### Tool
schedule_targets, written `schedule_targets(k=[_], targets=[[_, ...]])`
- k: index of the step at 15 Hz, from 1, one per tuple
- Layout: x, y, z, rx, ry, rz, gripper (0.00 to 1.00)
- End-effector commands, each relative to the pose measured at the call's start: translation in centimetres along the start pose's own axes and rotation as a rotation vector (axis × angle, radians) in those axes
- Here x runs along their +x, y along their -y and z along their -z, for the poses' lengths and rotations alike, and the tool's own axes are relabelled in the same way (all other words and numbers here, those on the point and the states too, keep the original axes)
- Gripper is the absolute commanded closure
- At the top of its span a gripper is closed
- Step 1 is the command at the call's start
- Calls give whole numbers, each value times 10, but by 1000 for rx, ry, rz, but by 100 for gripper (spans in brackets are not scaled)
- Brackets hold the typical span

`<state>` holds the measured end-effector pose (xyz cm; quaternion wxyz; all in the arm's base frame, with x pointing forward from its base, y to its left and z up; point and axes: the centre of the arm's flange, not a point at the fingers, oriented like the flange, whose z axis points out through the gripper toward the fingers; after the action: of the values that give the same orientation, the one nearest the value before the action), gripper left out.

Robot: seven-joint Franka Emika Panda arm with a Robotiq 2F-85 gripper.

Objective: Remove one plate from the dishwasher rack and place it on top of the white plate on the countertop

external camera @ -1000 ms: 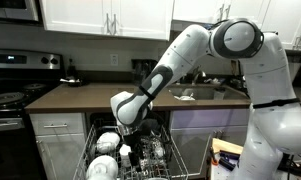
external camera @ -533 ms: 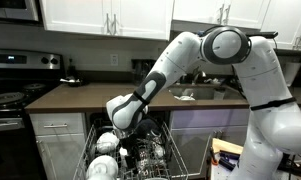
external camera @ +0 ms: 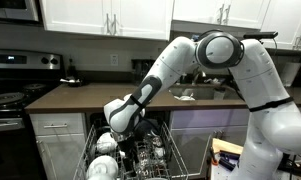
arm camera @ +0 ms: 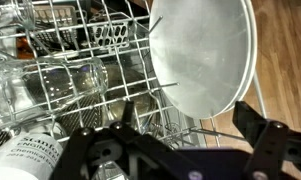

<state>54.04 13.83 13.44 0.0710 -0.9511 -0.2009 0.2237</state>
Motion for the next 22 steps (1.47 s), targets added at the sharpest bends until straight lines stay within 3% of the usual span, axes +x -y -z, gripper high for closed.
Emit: schedule_targets(k=[1, 9, 22], targets=[[12, -1, -1, 4, 28, 26, 0], [22, 14, -7, 71, 46, 63, 0], [20, 11, -30, 75, 114, 32, 0]])
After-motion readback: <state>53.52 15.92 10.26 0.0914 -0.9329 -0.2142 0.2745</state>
